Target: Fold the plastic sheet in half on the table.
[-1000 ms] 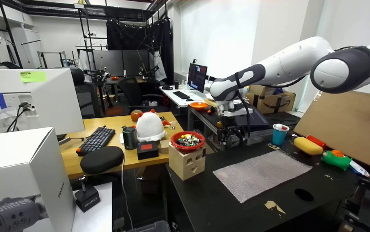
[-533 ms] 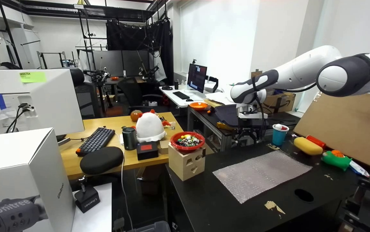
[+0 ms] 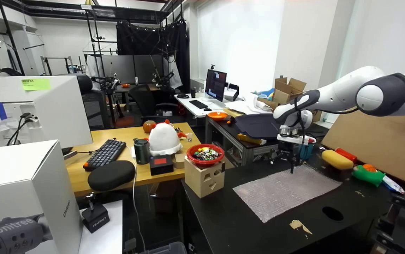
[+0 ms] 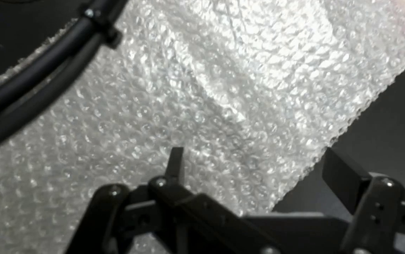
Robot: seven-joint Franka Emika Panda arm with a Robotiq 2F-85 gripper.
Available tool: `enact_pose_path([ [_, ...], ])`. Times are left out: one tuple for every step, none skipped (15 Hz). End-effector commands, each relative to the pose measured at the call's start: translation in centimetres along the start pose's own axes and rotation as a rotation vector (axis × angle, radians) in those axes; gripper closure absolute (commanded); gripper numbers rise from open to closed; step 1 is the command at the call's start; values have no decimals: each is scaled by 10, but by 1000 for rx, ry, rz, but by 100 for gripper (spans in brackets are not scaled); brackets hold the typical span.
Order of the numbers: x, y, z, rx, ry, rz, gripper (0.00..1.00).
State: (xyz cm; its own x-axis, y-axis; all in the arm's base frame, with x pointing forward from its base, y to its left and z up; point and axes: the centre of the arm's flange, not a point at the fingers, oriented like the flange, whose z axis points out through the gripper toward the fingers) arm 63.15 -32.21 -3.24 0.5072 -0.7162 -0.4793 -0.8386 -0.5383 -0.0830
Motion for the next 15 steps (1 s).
enact_pose_path([
  [-7, 35, -23, 73, 80, 79, 0],
  [-9, 43, -32, 71, 124, 84, 0],
  [-8, 50, -39, 69, 161, 94, 0],
  [-5, 56, -42, 52, 195, 109, 0],
  [-2, 62, -45, 40, 218, 117, 0],
  [-1, 67, -44, 20, 233, 119, 0],
  [0, 73, -44, 0, 235, 99, 0],
  [0, 78, -44, -20, 236, 81, 0],
  [-1, 84, -42, -42, 224, 48, 0],
  [-2, 90, -40, -61, 212, 6, 0],
  [-4, 95, -37, -80, 202, -28, 0],
  [-7, 101, -35, -95, 193, -63, 0],
  [-9, 107, -33, -107, 183, -102, 0],
  [-13, 116, -31, -113, 177, -145, 0],
  [-15, 124, -30, -120, 171, -192, 0],
])
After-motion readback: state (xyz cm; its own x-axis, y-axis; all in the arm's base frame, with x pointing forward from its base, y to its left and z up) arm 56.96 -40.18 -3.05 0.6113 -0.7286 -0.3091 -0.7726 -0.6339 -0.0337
